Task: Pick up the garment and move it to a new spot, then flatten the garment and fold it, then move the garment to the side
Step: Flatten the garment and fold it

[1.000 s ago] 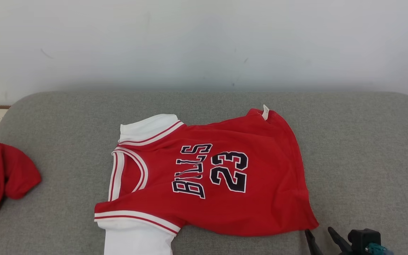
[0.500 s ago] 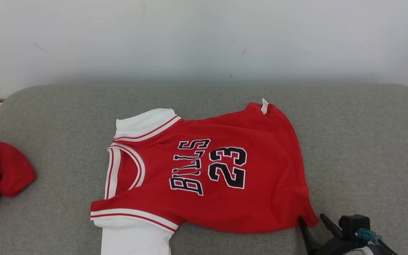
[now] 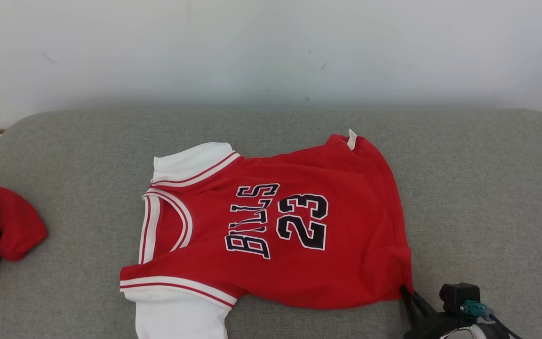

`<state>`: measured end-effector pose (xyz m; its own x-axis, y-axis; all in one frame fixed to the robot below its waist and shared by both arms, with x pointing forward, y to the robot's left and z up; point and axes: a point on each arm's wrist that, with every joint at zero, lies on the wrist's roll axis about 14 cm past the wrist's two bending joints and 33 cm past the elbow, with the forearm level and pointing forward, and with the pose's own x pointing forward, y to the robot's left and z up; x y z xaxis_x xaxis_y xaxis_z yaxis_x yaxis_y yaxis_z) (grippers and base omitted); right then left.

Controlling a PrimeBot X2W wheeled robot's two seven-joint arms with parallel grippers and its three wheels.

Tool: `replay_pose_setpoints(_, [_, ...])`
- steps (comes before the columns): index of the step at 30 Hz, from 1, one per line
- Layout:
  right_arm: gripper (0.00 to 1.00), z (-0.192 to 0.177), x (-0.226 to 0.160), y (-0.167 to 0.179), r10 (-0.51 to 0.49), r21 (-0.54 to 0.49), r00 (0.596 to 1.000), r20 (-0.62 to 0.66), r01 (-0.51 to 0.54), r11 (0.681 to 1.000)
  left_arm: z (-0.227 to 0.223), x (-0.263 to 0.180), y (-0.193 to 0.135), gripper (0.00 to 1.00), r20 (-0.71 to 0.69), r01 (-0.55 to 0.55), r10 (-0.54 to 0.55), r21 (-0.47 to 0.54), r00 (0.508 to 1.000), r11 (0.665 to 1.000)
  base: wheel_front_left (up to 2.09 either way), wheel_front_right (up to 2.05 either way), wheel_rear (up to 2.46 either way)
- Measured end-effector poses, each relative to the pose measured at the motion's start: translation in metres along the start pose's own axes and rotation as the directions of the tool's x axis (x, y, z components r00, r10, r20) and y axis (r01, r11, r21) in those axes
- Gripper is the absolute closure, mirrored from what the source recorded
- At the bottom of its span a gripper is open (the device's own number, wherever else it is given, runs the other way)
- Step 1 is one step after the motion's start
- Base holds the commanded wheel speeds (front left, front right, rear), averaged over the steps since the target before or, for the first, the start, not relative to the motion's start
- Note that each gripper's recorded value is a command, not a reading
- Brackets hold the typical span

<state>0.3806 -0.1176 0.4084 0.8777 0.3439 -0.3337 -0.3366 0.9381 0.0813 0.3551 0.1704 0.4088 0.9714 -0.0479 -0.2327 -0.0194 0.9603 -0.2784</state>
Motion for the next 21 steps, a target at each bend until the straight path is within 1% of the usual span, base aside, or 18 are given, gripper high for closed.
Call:
replay_pose_setpoints(5, [1.0,0.005,0.002,0.004,0.008,0.001,1.0,0.026,-0.008,1.0,0.008,0.0,0.0,1.0,0.024,0.002,-0.002,-0.001,1.0,1.0,0.0,0.0,0.0])
replay_pose_setpoints(7, [1.0,0.012,0.001,0.007,0.012,0.02,0.998,0.057,-0.013,1.0,0.022,-0.001,0.001,1.0,0.073,0.0,-0.001,0.008,0.997,1.0,0.0,0.0,0.0])
replay_pose_setpoints(10, [1.0,0.017,-0.001,0.011,0.019,0.036,0.997,0.079,-0.022,0.999,0.033,-0.005,0.005,1.0,0.108,-0.008,0.006,0.017,0.994,1.0,0.0,0.0,0.0])
replay_pose_setpoints(13, [1.0,0.023,-0.008,0.016,0.029,0.075,0.993,0.111,-0.037,0.997,0.047,-0.013,0.011,1.0,0.161,-0.02,0.013,0.039,0.987,0.999,0.0,0.0,0.0])
replay_pose_setpoints(15, [1.0,0.022,-0.014,0.015,0.037,0.067,0.994,0.107,-0.044,0.997,0.057,-0.019,0.012,1.0,0.194,-0.02,0.009,0.055,0.981,0.998,0.0,0.0,0.0])
replay_pose_setpoints(21, [1.0,0.02,-0.031,0.025,0.061,0.113,0.992,0.107,-0.073,0.991,0.083,-0.036,0.002,1.0,0.289,-0.004,-0.021,0.085,0.957,0.996,0.0,0.0,0.0])
